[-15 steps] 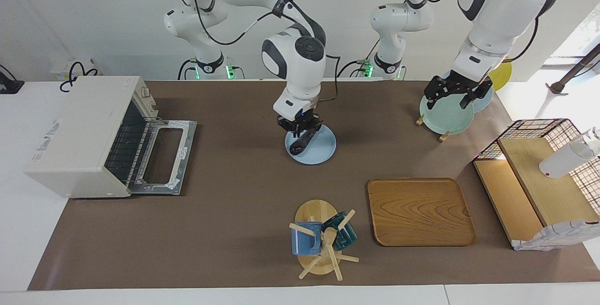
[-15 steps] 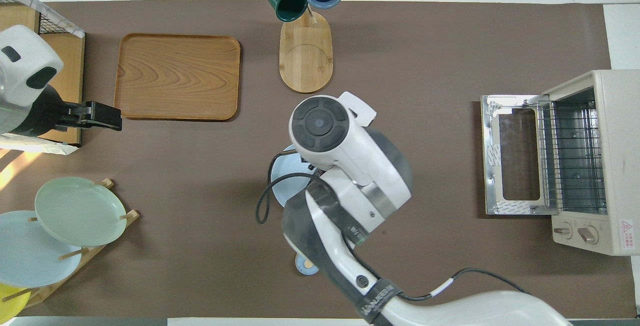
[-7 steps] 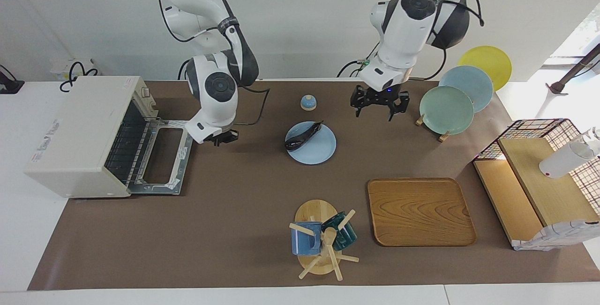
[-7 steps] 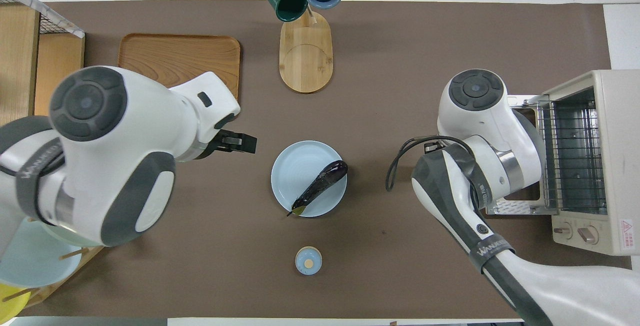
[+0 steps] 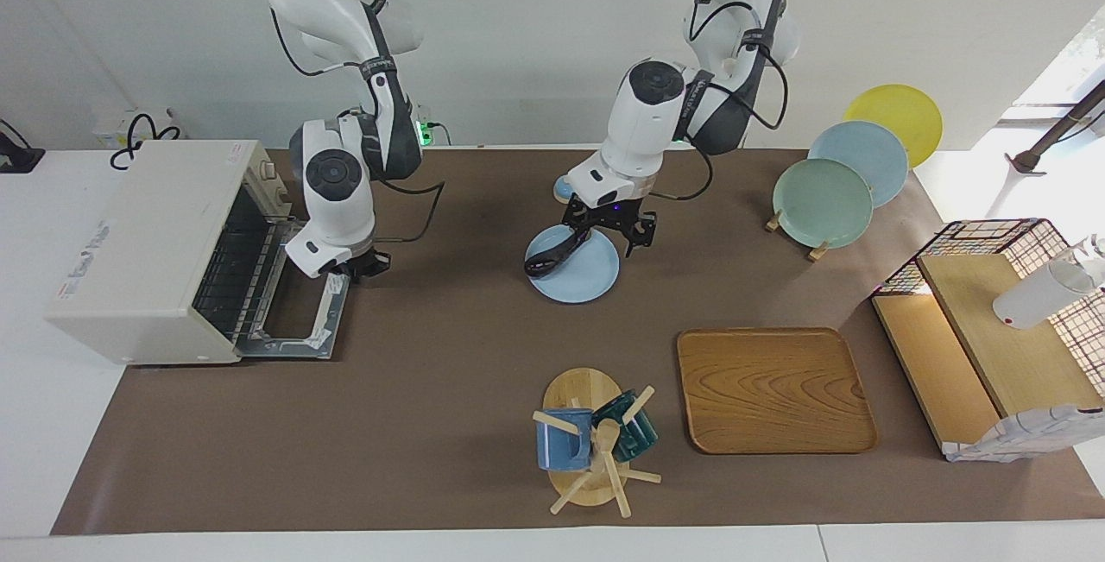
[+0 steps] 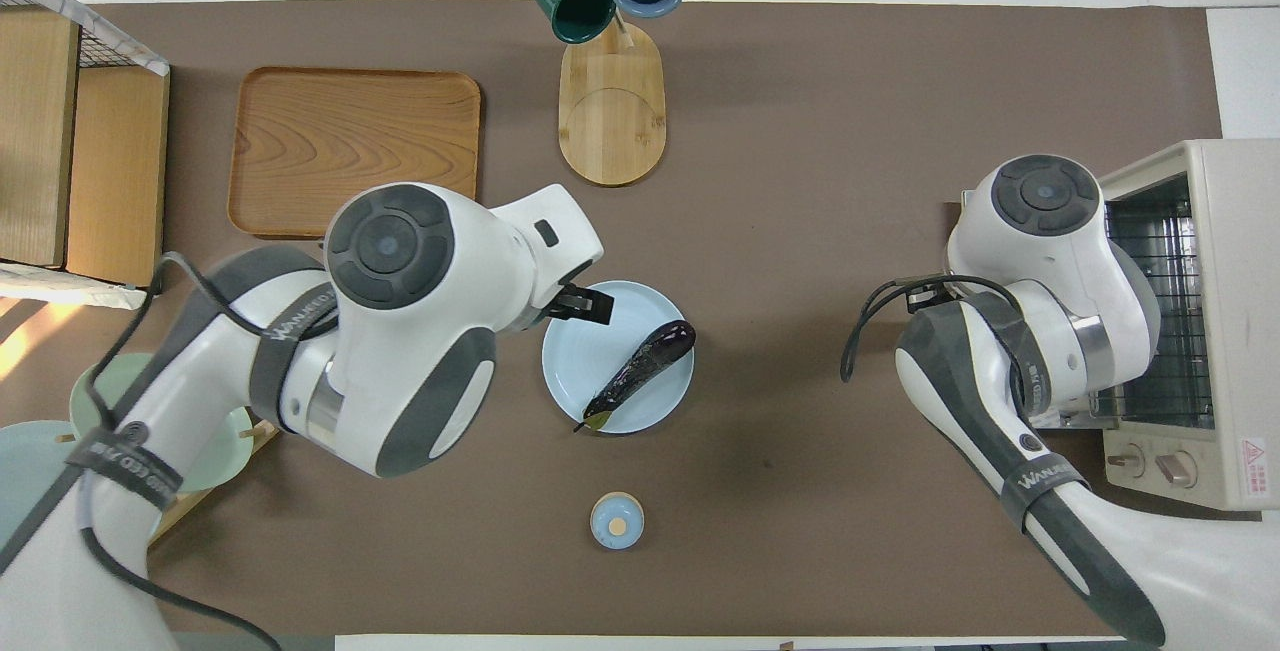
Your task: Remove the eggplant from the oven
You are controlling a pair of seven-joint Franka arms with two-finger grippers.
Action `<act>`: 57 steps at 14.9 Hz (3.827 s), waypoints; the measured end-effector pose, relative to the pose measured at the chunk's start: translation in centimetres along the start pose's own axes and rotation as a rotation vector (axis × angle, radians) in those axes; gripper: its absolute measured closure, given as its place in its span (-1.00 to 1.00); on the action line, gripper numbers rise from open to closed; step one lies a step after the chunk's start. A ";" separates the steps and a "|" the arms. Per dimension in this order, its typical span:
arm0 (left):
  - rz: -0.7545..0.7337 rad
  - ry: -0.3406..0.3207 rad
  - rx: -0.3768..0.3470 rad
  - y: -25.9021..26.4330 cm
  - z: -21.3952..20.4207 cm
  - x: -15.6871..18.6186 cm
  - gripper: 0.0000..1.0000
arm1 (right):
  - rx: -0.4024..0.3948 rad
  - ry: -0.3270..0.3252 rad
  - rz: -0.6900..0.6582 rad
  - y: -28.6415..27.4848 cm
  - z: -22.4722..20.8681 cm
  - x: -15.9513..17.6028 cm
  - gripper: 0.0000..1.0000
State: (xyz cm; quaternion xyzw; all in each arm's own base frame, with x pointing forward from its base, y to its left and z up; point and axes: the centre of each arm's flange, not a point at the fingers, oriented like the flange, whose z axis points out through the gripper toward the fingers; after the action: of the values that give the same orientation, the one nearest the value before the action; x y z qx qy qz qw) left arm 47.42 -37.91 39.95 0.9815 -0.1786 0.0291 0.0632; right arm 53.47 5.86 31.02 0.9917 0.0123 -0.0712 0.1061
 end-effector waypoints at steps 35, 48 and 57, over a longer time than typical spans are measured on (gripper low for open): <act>0.236 -0.063 -0.007 5.9 9.4 -2.9 0.22 | -0.115 0.014 -0.146 14.1 -12.0 -2.2 0.95; -0.002 -0.050 -0.028 -6.0 2.0 3.9 0.25 | 0.132 0.057 -0.085 14.1 -23.8 -7.5 -0.03; -0.243 -0.008 -0.012 -22.1 -1.8 6.7 0.25 | 0.134 0.062 -0.085 14.2 -23.8 -5.7 -1.00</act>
State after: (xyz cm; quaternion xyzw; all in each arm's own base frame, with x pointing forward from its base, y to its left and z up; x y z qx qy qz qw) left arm 61.45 -19.43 39.75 0.9956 -0.0590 0.0162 0.0713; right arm 51.71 -3.06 57.86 0.9969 0.0530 -0.0458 0.0358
